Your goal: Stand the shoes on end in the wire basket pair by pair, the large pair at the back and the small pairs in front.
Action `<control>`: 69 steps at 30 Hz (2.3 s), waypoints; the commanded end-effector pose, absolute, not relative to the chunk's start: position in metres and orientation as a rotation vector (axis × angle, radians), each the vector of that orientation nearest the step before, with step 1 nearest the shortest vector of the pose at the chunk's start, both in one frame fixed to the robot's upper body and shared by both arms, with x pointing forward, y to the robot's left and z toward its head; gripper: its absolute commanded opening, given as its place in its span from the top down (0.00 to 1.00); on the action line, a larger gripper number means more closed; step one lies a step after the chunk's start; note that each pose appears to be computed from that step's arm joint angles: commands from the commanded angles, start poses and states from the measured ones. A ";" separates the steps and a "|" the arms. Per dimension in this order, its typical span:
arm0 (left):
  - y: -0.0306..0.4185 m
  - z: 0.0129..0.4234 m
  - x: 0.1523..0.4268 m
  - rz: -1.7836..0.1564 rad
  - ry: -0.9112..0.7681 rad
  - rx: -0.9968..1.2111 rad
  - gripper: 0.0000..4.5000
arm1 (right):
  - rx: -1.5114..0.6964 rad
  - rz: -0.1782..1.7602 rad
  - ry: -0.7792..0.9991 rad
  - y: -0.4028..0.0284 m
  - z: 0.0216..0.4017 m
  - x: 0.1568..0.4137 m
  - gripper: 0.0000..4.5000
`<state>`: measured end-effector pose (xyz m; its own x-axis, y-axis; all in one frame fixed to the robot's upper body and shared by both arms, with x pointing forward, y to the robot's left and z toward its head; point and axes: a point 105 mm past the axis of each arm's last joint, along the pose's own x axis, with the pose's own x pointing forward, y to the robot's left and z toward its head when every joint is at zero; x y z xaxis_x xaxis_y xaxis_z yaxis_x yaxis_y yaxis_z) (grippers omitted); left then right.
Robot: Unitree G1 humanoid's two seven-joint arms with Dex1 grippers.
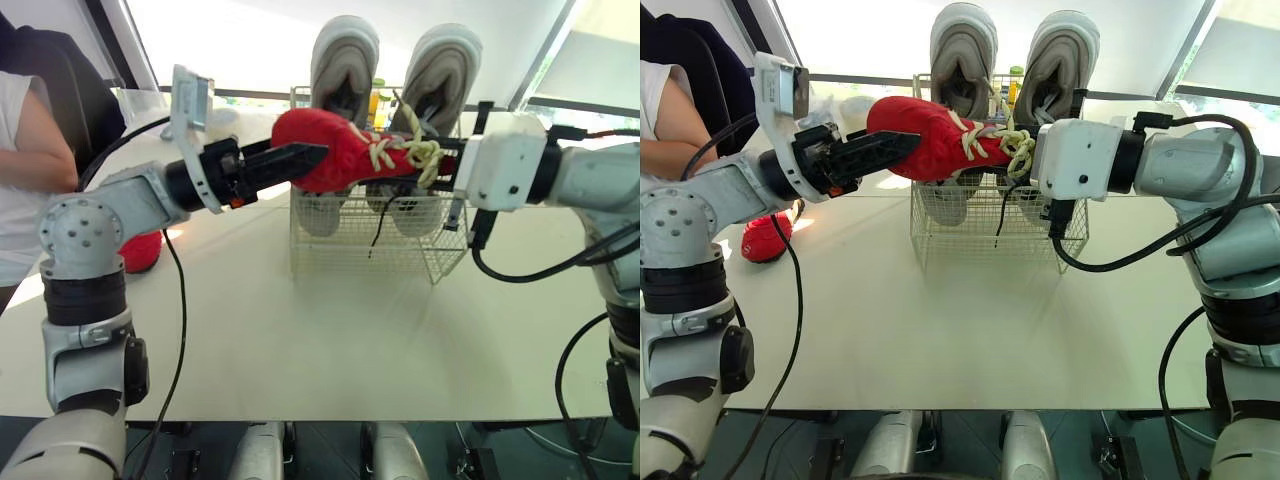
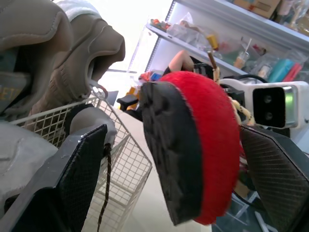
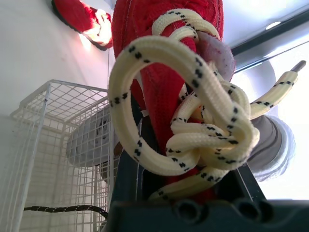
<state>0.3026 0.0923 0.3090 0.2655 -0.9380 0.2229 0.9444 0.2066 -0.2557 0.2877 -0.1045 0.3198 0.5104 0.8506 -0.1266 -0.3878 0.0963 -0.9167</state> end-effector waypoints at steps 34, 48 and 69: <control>0.092 0.321 0.294 -1.315 -0.216 -0.630 0.95 | 0.647 1.183 -0.206 -0.092 0.318 0.267 0.01; 0.087 0.306 0.293 -1.271 -0.213 -0.593 0.95 | 0.727 1.216 -0.280 -0.078 0.338 0.274 0.39; 0.138 0.285 0.294 -1.144 -0.090 -0.286 0.01 | -0.144 1.144 0.028 -0.177 0.297 0.312 0.87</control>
